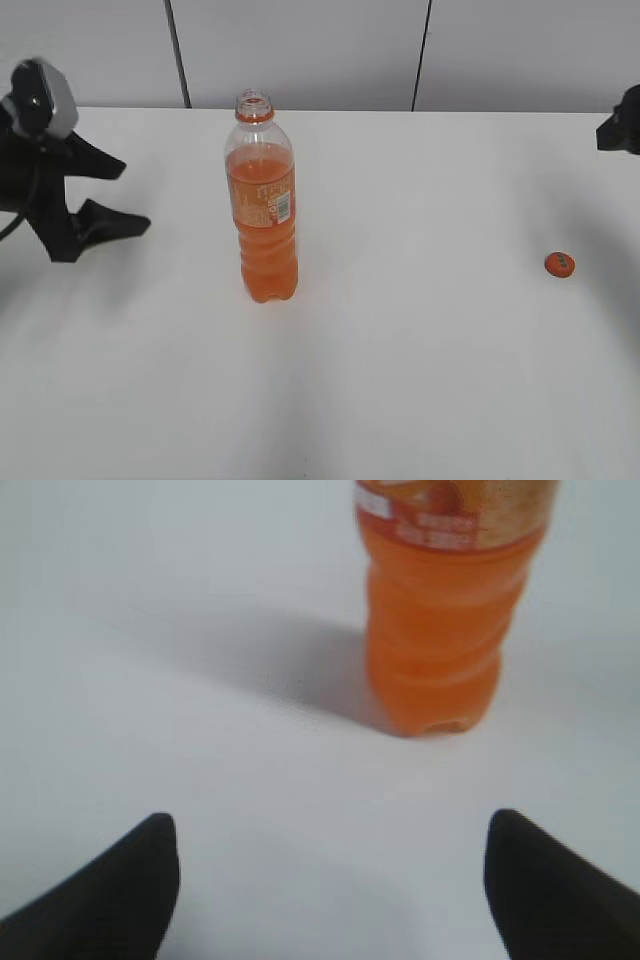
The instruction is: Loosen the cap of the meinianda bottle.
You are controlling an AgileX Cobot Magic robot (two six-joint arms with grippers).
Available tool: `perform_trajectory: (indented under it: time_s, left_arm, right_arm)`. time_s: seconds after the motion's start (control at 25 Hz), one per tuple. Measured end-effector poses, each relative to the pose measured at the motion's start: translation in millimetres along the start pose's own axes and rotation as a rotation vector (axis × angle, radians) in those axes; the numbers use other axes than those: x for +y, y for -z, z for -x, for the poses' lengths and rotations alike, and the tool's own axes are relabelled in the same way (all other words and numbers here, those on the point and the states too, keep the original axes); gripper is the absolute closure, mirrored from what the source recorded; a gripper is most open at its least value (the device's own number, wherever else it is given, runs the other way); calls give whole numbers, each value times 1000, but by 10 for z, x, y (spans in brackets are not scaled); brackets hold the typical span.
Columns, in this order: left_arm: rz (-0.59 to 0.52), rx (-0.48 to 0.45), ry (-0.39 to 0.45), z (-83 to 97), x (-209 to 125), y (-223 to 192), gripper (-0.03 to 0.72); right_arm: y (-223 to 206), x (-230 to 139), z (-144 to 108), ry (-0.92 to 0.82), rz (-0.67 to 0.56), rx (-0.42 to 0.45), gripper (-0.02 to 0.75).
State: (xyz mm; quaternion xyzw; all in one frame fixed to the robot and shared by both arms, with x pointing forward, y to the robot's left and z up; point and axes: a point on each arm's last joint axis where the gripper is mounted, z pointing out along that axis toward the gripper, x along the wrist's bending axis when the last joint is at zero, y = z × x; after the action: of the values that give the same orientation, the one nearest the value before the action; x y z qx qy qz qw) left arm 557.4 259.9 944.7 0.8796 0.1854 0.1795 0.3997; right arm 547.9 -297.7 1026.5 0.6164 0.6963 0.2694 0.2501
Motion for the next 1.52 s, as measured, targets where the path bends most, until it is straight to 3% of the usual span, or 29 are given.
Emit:
perform_trajectory:
  time_s: [0.12,0.32,0.44,0.56,0.72,0.8,1.0,1.16,1.36,1.52]
  left_arm:
    - [-27,203,15,-137,142,206,147]
    - [-27,465,67,-372,368,506,177]
    - [-41,637,203,-555,398,635,188]
    - [-103,854,432,-743,362,825,200]
    - [-248,1012,574,-869,353,1052,205]
    - [-311,998,611,-893,407,1120,207]
    - [-437,820,688,-863,621,1233,208]
    - [-522,749,753,-797,722,1344,208]
    - [-722,605,895,-566,643,1383,209]
    - [-733,550,945,-487,663,1391,209]
  right_arm:
    - [124,79,11,38,45,-19,150]
    - [259,224,26,68,118,-42,150]
    - [302,312,36,77,150,-50,150]
    - [337,377,42,84,172,-56,150]
    - [361,420,46,87,186,-59,150]
    - [360,414,45,88,179,-58,150]
    - [398,399,25,92,89,-29,150]
    - [516,391,-11,94,-74,25,150]
    - [646,268,-48,102,-303,81,150]
    - [699,136,-34,122,-459,79,150]
